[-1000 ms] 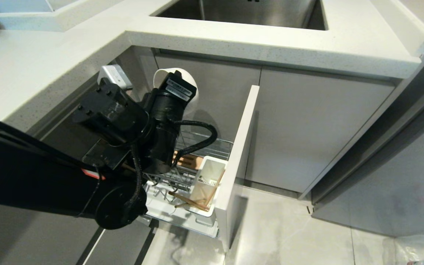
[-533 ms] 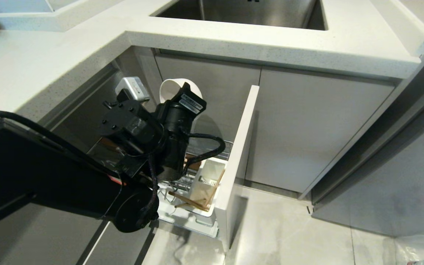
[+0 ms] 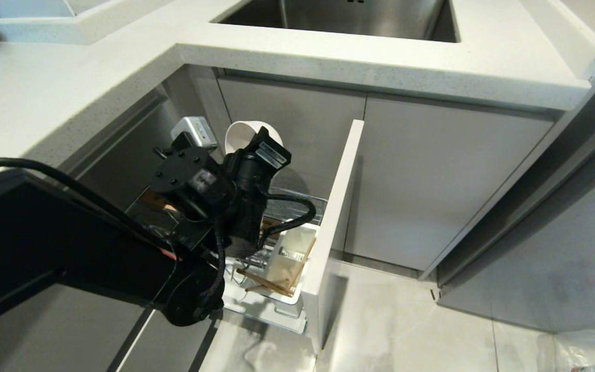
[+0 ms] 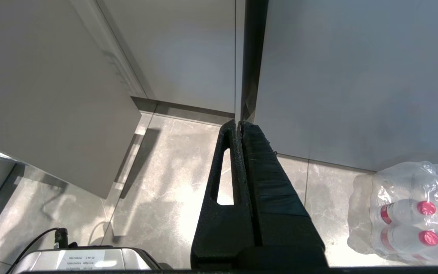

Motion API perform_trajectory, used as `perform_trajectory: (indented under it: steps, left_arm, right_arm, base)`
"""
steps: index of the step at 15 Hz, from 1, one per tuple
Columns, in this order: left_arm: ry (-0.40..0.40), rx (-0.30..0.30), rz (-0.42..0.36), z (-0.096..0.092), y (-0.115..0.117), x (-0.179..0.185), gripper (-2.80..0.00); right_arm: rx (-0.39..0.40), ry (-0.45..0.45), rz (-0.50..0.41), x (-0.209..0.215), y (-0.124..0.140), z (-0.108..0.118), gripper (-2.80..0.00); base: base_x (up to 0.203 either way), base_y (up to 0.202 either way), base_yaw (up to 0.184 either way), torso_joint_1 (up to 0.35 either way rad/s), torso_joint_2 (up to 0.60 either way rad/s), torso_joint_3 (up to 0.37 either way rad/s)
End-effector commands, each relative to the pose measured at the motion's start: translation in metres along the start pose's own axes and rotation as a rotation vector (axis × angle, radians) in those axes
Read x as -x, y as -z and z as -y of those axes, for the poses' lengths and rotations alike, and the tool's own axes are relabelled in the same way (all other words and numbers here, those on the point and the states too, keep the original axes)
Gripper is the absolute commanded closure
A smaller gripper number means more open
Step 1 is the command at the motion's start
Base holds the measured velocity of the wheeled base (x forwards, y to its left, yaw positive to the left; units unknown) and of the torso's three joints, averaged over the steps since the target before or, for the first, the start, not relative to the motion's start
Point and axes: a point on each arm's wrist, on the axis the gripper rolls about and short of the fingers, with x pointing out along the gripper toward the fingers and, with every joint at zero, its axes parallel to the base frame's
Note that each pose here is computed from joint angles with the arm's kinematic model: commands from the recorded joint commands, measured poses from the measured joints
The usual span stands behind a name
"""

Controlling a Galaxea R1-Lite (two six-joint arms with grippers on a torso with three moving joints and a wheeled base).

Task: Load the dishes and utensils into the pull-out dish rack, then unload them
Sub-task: Pick up the bowl and place it in the cupboard

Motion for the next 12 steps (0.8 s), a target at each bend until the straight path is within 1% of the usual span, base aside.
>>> perform_trajectory:
  steps: [1,3,5,6,7,10,11,12]
  left_arm:
    - [-0.007,0.006,0.015,0.002,-0.010,-0.001,0.00]
    - [-0.028,0.004,0.041,-0.003,-0.015,-0.009,0.00]
    - [-0.049,0.034,0.073,-0.003,-0.017,-0.016,0.00]
    - [-0.078,0.045,0.090,-0.006,-0.016,-0.019,0.00]
    - [-0.090,0.060,0.099,-0.009,-0.016,-0.021,0.00]
    - [-0.095,0.146,0.106,-0.013,-0.015,-0.023,0.00]
    - [-0.097,0.154,0.108,-0.014,-0.015,-0.023,0.00]
    - [-0.102,0.180,0.106,-0.017,-0.012,-0.025,0.00]
  right_arm:
    - [0.000,0.000,-0.001,0.000,0.000,0.000,0.00]
    - [0.000,0.000,-0.001,0.000,0.000,0.000,0.00]
    - [0.000,0.000,-0.001,0.000,0.000,0.000,0.00]
    - [0.000,0.000,-0.001,0.000,0.000,0.000,0.00]
    - [0.000,0.000,-0.001,0.000,0.000,0.000,0.00]
    - [0.000,0.000,-0.001,0.000,0.000,0.000,0.00]
    - [0.000,0.000,-0.001,0.000,0.000,0.000,0.00]
    - [0.000,0.000,-0.001,0.000,0.000,0.000,0.00]
  base:
    - [0.000,0.000,0.000,0.000,0.00,0.000]
    - [0.000,0.000,0.000,0.000,0.00,0.000]
    - [0.000,0.000,0.000,0.000,0.00,0.000]
    - [0.000,0.000,0.000,0.000,0.00,0.000]
    - [0.000,0.000,0.000,0.000,0.00,0.000]
    - [0.000,0.000,0.000,0.000,0.00,0.000]
    - [0.000,0.000,0.000,0.000,0.00,0.000]
    - [0.000,0.000,0.000,0.000,0.00,0.000]
